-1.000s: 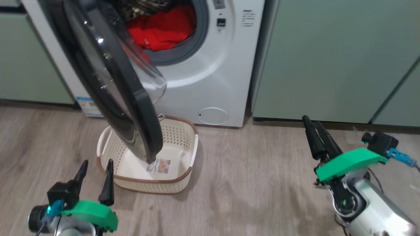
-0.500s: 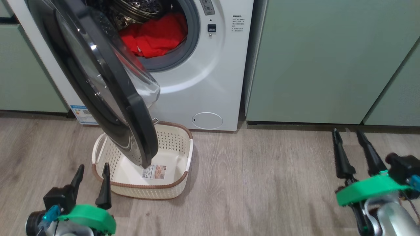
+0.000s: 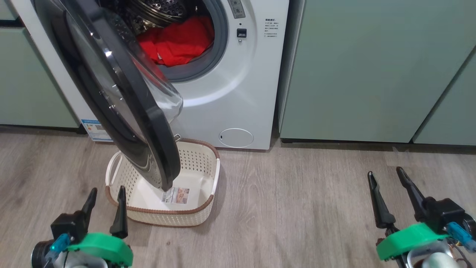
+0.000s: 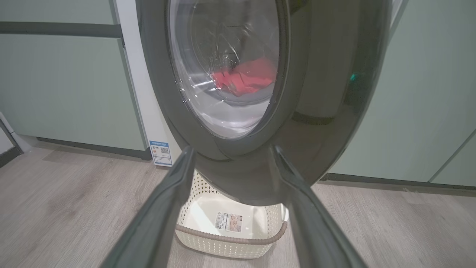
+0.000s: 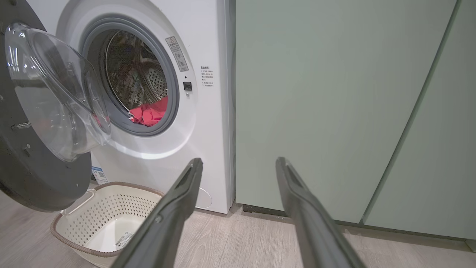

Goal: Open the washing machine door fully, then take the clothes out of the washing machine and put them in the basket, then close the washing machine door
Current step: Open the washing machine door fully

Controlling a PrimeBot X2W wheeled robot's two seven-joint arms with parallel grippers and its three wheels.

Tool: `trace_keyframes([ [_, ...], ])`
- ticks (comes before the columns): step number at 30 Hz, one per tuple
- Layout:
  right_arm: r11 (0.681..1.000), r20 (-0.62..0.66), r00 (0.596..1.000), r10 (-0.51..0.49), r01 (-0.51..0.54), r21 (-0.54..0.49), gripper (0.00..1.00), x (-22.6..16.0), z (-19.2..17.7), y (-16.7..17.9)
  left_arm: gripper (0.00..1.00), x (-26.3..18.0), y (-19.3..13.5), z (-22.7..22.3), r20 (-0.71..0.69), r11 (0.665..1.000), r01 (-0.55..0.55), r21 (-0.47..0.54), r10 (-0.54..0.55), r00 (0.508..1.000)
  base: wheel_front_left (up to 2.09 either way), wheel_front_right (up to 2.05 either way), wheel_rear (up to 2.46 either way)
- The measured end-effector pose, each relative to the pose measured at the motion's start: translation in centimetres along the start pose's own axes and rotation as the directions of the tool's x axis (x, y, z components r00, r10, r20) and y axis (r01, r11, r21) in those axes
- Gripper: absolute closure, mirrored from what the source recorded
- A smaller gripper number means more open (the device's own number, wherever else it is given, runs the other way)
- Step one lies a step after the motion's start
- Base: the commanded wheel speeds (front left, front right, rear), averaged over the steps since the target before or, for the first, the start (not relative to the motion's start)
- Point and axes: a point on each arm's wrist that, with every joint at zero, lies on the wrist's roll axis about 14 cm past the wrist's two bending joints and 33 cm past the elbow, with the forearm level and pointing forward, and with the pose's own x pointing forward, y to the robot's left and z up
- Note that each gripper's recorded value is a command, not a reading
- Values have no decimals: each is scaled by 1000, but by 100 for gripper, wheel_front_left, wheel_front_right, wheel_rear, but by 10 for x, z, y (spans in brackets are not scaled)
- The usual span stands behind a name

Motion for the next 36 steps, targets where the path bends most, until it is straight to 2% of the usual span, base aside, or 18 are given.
trace_keyframes([
  [13,1000,-31,999,18,-19,-12,0,0,-9,5,0,-2,4,-2,-4,1000,-15,-6,15,1000,0,0,0],
  [16,1000,-33,999,16,-17,-11,0,0,-10,5,100,-3,5,-2,-5,1000,-17,-6,17,1000,0,0,0],
  [21,1000,-44,999,9,-10,-17,0,0,-13,2,100,-1,14,13,44,998,-51,-47,53,998,0,0,0],
  [23,1000,-45,999,6,-6,-13,0,1,-14,2,100,0,35,32,107,989,-116,-92,125,986,0,0,0],
  [27,1000,-44,999,11,-11,-7,0,2,-14,5,100,6,51,80,247,979,-167,-115,191,950,0,0,0],
  [30,1000,-51,999,18,-19,-12,0,3,-16,8,100,10,47,130,372,981,-154,-118,188,909,0,0,0],
  [34,1000,-61,998,24,-24,-8,0,2,-20,10,100,9,27,202,517,991,-91,-102,131,846,0,0,0],
  [36,1000,-63,998,25,-25,-6,0,3,-21,11,100,7,19,219,548,993,-70,-94,110,829,0,0,0],
])
